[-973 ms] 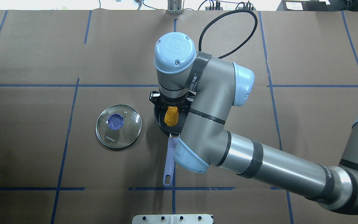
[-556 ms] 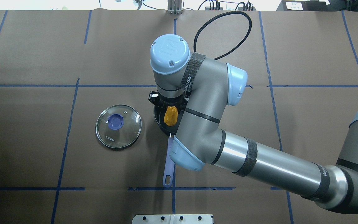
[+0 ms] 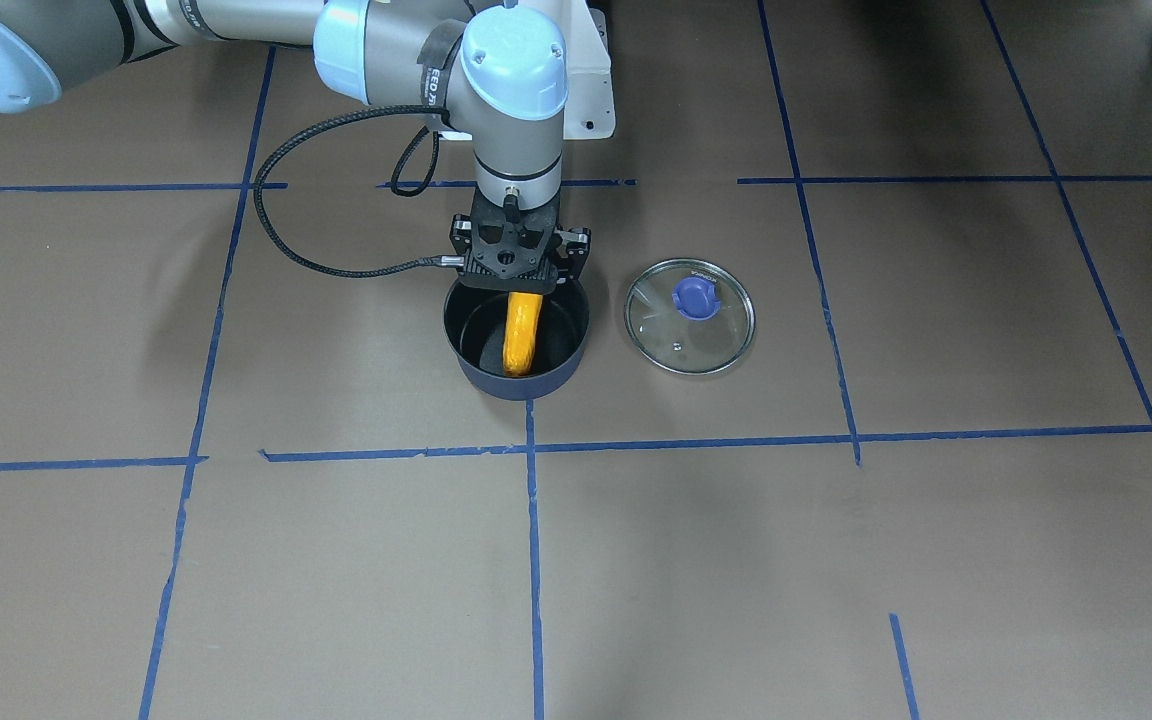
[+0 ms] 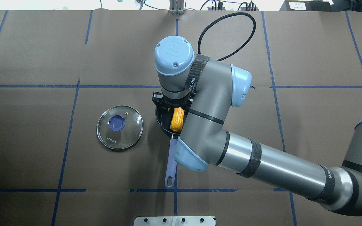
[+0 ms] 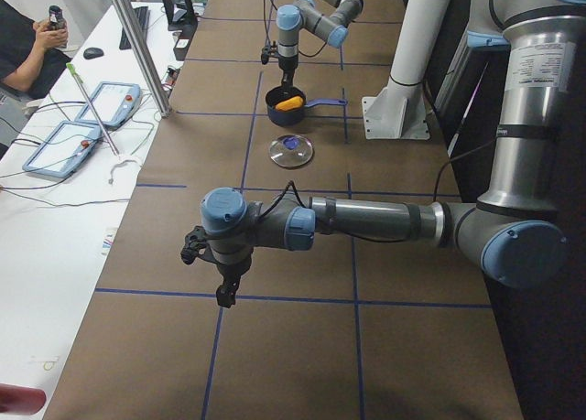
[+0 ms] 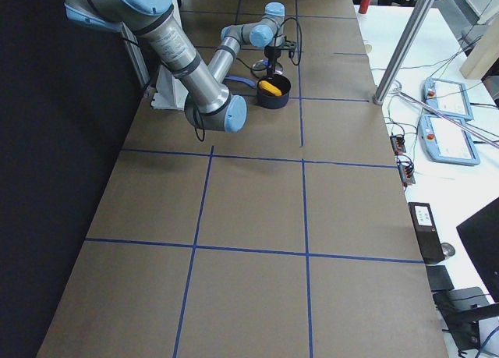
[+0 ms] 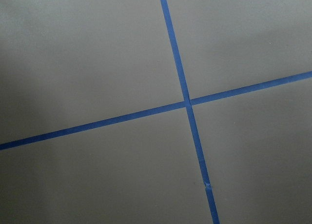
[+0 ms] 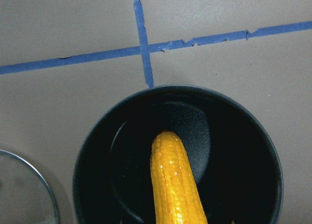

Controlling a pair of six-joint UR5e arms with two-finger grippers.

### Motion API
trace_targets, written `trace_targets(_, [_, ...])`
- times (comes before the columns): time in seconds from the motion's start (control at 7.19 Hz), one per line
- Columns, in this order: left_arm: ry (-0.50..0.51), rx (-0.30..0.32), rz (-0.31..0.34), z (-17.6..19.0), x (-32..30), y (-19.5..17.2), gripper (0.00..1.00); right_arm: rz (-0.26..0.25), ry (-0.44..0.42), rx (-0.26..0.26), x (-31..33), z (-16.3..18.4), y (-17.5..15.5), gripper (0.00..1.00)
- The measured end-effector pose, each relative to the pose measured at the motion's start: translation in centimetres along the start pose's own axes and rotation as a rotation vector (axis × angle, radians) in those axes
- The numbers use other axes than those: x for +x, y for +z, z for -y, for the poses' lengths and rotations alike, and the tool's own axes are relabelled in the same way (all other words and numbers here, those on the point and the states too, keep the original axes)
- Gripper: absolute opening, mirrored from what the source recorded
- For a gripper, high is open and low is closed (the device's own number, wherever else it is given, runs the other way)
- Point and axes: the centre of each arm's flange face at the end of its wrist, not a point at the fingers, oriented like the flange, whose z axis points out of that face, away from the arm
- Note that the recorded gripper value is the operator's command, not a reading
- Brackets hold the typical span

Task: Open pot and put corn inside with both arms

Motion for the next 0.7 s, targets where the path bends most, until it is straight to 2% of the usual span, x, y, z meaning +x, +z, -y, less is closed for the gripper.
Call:
trace_targets(0.28, [-0.001,-0.001,0.000,0.0,0.0,0.0,1.00,0.005,0.007,0.005,0.2,0.5,-0.5,0.99])
trace_targets(0.42, [-0.002,-0.002,0.001,0.0,0.0,0.0,1.00,0.017,0.021,0.015,1.2,1.8,-1.6,0.99])
trace_targets(0.7, [-0.005,-0.005,0.001,-0.1,-0.3,0.3,1.00,0.059,0.015,0.042,7.8,6.0,-5.2,0.99])
